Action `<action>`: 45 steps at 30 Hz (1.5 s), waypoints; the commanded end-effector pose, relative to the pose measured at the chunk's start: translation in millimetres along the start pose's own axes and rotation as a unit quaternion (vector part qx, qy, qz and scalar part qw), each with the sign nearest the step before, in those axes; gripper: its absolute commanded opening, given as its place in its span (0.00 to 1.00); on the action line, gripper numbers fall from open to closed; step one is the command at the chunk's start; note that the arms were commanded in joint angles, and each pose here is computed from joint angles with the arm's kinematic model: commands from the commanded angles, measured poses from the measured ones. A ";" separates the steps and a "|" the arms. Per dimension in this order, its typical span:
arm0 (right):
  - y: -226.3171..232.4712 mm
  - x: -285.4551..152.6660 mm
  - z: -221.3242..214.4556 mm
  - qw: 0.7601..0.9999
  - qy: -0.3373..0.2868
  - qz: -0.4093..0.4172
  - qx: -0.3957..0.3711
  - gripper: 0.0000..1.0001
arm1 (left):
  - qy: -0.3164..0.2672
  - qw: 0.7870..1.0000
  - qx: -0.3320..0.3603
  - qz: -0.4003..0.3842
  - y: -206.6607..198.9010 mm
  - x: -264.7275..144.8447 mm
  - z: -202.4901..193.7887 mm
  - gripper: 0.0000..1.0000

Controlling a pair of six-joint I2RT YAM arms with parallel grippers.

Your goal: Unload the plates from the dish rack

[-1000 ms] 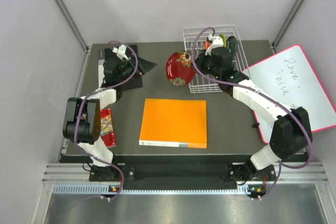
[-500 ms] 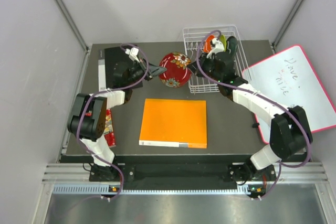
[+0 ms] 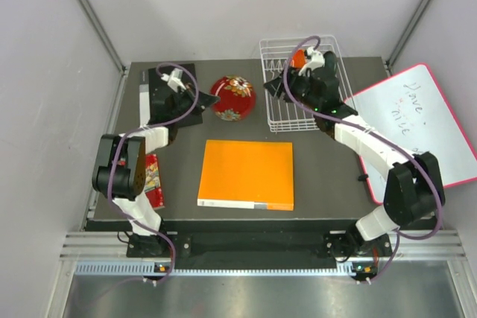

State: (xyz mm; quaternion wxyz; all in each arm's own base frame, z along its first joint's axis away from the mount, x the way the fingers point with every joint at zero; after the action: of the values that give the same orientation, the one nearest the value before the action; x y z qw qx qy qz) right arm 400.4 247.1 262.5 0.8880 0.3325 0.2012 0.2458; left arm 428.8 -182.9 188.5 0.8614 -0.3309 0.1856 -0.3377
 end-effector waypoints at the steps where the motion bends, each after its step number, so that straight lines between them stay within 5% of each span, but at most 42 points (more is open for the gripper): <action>1: 10.3 -22.0 67.9 0.997 -0.075 0.008 -0.033 0.66 | -0.062 0.997 0.010 0.050 39.8 -12.4 52.4 0.00; 12: -52.9 -6.1 122.5 0.990 -0.097 -0.087 -0.058 0.67 | -0.059 0.996 -0.005 0.067 96.4 27.3 61.9 0.00; 28: -127.7 55.8 132.7 0.967 -0.073 -0.217 -0.115 0.68 | -0.049 0.994 -0.053 0.077 164.4 60.7 29.7 0.01; 30: -141.4 62.1 135.1 0.958 -0.078 -0.245 -0.125 0.68 | -0.050 0.994 -0.060 0.078 167.9 59.6 23.4 0.21; 35: -161.3 83.2 132.4 0.949 -0.066 -0.272 -0.146 0.68 | -0.049 0.994 -0.081 0.056 169.1 59.9 11.9 0.44; 38: -170.2 92.5 132.9 0.944 -0.059 -0.285 -0.153 0.68 | -0.049 0.993 -0.080 0.067 173.3 55.5 4.3 0.69; 45: -177.1 106.1 130.1 0.938 -0.054 -0.298 -0.171 0.65 | -0.034 0.994 -0.078 0.065 169.8 50.9 -3.3 0.87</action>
State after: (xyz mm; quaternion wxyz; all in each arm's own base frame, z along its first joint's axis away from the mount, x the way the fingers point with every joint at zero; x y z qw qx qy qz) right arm 597.1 125.2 187.7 0.9656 0.1310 0.2245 -0.0117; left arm 550.9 -127.6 77.3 0.8581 -0.4035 0.1857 -0.2576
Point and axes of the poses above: each gripper's point midway between its finger pads, its own x axis out along the fingers, its own y axis along the line the jaws close on, z = x × y, the point moved 2 cm from there along -x, back along the fingers, and after that the axes turned 11 degrees about x, right-handed, at the moved point
